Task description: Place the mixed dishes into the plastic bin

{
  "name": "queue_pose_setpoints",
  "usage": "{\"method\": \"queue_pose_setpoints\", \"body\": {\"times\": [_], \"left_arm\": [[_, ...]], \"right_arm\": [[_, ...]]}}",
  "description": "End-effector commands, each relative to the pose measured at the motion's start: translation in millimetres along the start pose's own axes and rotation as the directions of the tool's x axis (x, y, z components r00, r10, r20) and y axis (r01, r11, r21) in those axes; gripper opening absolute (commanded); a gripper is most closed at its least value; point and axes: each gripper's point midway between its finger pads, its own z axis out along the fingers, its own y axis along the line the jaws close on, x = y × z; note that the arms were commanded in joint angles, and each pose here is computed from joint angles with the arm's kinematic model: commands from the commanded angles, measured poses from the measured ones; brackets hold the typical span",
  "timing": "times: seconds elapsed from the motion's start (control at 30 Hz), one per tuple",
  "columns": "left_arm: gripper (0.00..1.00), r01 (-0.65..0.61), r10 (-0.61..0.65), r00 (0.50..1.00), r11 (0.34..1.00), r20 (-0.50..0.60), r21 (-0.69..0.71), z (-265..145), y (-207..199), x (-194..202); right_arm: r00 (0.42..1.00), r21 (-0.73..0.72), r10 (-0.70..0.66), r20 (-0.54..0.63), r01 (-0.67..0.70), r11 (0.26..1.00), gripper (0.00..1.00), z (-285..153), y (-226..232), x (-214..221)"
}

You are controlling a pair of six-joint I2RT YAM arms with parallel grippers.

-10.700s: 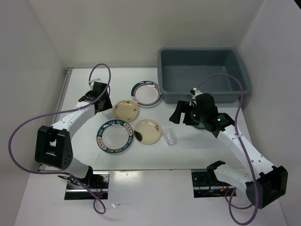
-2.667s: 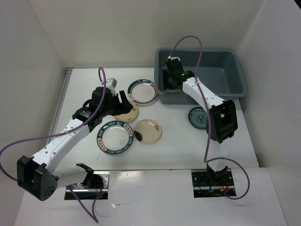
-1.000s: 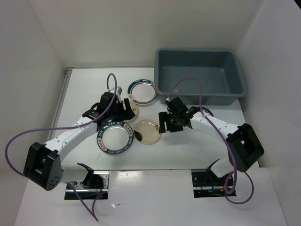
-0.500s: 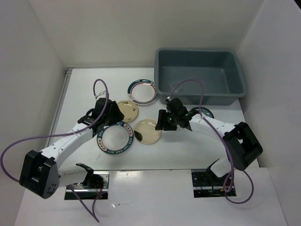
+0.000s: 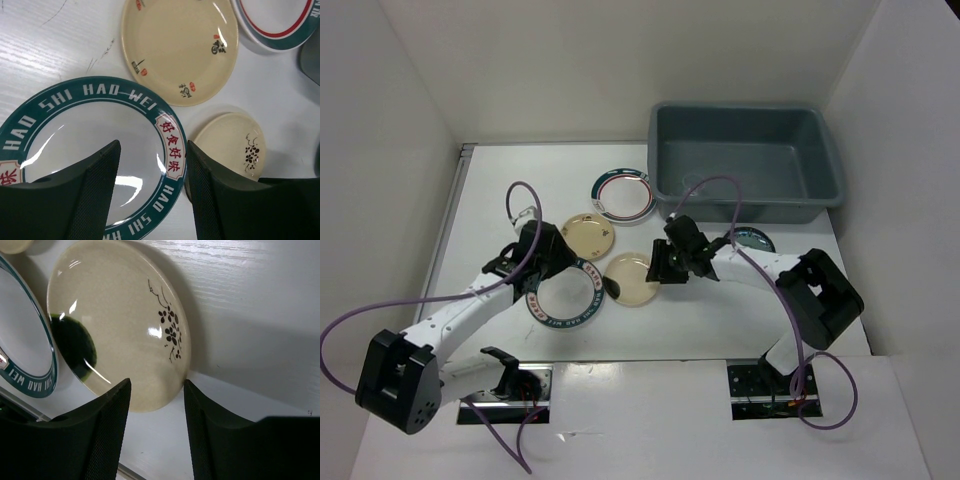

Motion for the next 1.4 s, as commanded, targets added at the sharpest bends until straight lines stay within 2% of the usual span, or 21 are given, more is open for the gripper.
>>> {"method": "queue_pose_setpoints", "body": {"times": [0.0, 0.27, 0.47, 0.6, 0.63, 0.7, 0.73, 0.77, 0.9, 0.97, 1.2, 1.3, 1.33, 1.37], "left_arm": [[0.63, 0.058, -0.057, 0.998, 0.998, 0.023, -0.005, -1, 5, 0], [0.64, 0.069, -0.069, 0.997, 0.998, 0.022, 0.01, -3, 1, -1], [0.64, 0.062, -0.062, 0.998, 0.998, 0.021, 0.022, -5, -1, -1], [0.64, 0.065, -0.066, 0.997, 0.997, 0.032, 0.036, -7, -4, -4], [0.64, 0.065, -0.066, 0.997, 0.997, 0.032, 0.036, -7, -4, -4], [0.64, 0.058, -0.059, 0.998, 0.997, 0.037, 0.043, -7, -5, -6], [0.64, 0.058, -0.059, 0.998, 0.997, 0.037, 0.043, -7, -5, -6], [0.64, 0.056, -0.057, 0.998, 0.998, 0.032, 0.036, -6, -2, -3], [0.65, 0.048, -0.05, 0.998, 0.998, 0.038, 0.043, -8, -3, -4], [0.65, 0.048, -0.05, 0.998, 0.998, 0.038, 0.043, -8, -3, -4], [0.65, 0.041, -0.043, 0.998, 0.998, 0.038, 0.056, -6, -6, -5], [0.65, 0.042, -0.045, 0.998, 0.997, 0.037, 0.069, -6, -9, -5], [0.65, 0.042, -0.045, 0.998, 0.997, 0.036, 0.069, -4, -9, -5], [0.65, 0.042, -0.044, 0.999, 0.996, 0.03, 0.075, -4, -10, -4]], "right_arm": [[0.999, 0.02, 0.022, 0.041, -0.023, 1.0, 0.52, 7, -4, -2], [0.998, 0.054, 0.048, 0.033, -0.05, 0.997, 0.5, 15, -11, 9], [0.997, 0.024, 0.066, 0.049, -0.068, 0.997, 0.41, 24, -7, 7], [0.989, 0.021, 0.119, 0.082, -0.121, 0.992, 0.25, 25, -4, 0], [0.989, 0.021, 0.119, 0.082, -0.121, 0.992, 0.15, 25, -4, 0], [0.982, 0.009, 0.142, 0.127, -0.144, 0.989, 0.05, 17, 1, -11], [0.98, 0.015, 0.142, 0.137, -0.145, 0.989, 0.01, 12, 1, -13], [0.978, 0.034, 0.151, 0.145, -0.157, 0.987, 0.0, 7, -2, -13], [0.951, 0.054, 0.159, 0.265, -0.18, 0.982, 0.0, -36, -1, -32], [0.915, 0.02, 0.18, 0.361, -0.201, 0.979, 0.0, -71, 4, -47], [0.878, -0.08, 0.127, 0.461, -0.102, 0.992, 0.0, -161, 39, -74], [0.797, -0.08, 0.125, 0.591, -0.097, 0.992, 0.0, -215, 44, -121], [0.733, -0.067, 0.147, 0.664, -0.138, 0.988, 0.0, -241, 34, -152], [0.708, -0.032, 0.133, 0.694, -0.155, 0.987, 0.0, -251, 24, -166]]}}
